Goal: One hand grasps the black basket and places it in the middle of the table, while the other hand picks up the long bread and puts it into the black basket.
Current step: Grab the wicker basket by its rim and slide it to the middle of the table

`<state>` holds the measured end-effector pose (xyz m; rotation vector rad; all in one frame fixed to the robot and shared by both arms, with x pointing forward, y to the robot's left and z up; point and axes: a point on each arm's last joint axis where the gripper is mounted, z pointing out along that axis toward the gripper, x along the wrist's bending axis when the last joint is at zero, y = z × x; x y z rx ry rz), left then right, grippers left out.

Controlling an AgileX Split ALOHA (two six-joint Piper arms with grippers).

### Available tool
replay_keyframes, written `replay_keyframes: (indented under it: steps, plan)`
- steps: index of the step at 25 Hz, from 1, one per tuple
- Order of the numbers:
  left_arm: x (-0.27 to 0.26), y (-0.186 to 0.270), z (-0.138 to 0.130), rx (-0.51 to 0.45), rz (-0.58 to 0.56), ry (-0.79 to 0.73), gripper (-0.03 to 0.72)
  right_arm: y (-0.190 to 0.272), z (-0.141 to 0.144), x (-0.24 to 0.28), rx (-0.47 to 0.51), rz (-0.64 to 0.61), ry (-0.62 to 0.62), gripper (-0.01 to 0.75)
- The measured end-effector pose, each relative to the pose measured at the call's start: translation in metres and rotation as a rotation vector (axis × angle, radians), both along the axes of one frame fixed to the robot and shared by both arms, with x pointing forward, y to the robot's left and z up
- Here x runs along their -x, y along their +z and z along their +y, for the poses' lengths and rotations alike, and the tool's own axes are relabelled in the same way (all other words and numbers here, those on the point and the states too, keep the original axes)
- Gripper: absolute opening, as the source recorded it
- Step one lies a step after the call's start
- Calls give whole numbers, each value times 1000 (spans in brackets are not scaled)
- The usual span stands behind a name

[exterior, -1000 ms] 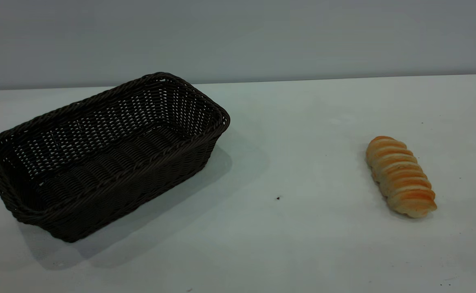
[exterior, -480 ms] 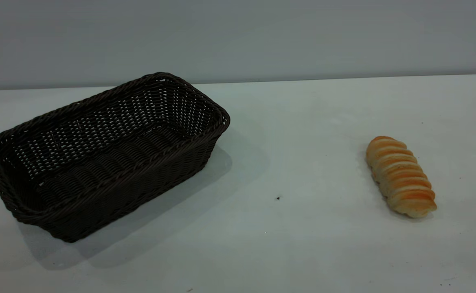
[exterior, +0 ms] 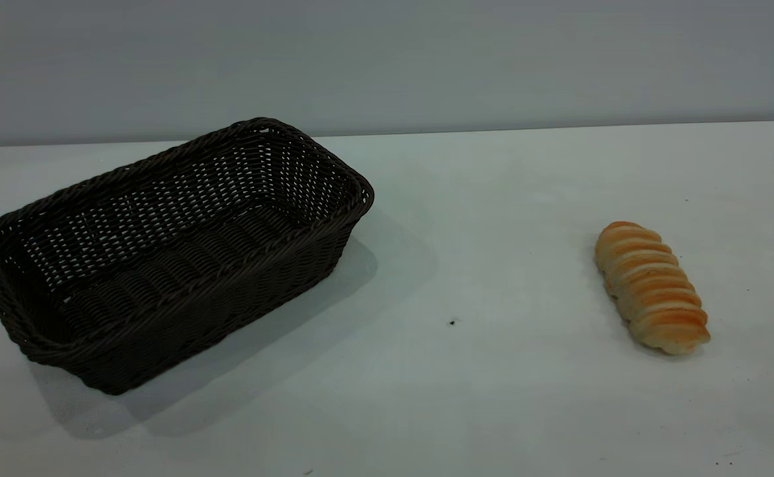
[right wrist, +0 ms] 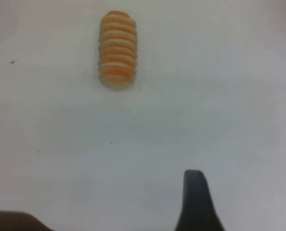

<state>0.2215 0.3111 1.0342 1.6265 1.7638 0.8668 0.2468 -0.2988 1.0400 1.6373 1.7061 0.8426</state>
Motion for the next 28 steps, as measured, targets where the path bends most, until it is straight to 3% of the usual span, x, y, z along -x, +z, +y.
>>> replay_keyframes:
  steps: [7, 12, 15, 22, 28]
  plan:
    - [0, 20, -5, 47, -132, -43, 428, 8, 2, -1, -23, -59, 10, 491]
    - [-27, 24, -9, 73, 47, -55, 428, 27, 6, -7, -50, -173, 51, 491]
    - [-60, 32, -11, 82, 196, -53, 428, 32, 10, -25, -85, -127, 66, 491]
    - [-138, 39, -13, 156, 373, 45, 428, 33, 19, -95, -96, 84, 128, 491]
    - [-196, 21, -16, 224, 414, 115, 428, 22, 25, -148, -108, 217, 184, 491]
